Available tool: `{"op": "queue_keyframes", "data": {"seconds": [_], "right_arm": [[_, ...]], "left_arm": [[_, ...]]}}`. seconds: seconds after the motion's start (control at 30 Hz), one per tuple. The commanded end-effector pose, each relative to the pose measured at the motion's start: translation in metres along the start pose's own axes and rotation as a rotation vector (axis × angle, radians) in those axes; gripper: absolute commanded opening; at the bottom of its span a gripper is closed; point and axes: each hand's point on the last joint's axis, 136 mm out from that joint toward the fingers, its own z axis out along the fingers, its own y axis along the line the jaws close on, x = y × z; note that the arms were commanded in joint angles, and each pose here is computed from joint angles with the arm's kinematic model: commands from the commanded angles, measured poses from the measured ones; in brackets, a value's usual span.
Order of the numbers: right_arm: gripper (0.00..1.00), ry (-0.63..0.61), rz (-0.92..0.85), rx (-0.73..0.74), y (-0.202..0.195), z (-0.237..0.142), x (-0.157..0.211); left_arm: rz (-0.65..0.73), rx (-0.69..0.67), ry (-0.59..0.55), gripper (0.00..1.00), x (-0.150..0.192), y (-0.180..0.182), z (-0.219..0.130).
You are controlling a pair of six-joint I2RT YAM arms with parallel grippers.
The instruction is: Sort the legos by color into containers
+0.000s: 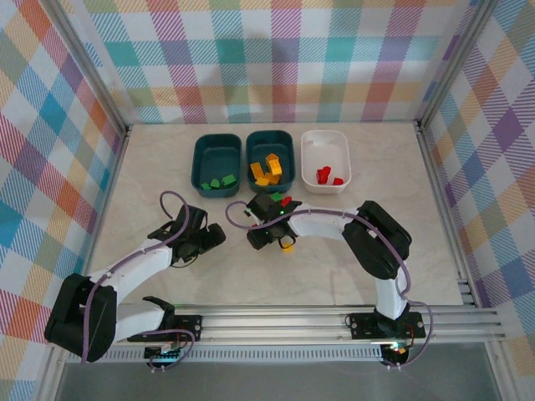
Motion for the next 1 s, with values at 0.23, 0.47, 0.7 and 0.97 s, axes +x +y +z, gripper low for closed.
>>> {"op": "queue_keyframes", "data": {"seconds": [0.23,0.47,0.7,0.97], "right_arm": [[0.37,-0.009,-0.026,0.012,-0.005,0.003,-0.006],[0.33,-0.105,0.019,0.006,-0.007,-0.041,-0.014],[0.32,-0.272,0.204,0.2,-0.099,-0.089,-0.058],[0.33,-0.316,0.668,0.247,-0.243,-0.092,-0.058]], "left_arm": [[0.028,-0.022,-0.005,0.9,-0.001,0.003,-0.005],[0.022,0.0,0.018,0.89,0.001,-0.004,-0.001],[0.076,0.081,0.078,0.88,0.011,-0.042,0.01],[0.224,0.108,0.131,0.87,0.041,-0.08,0.015]]}}
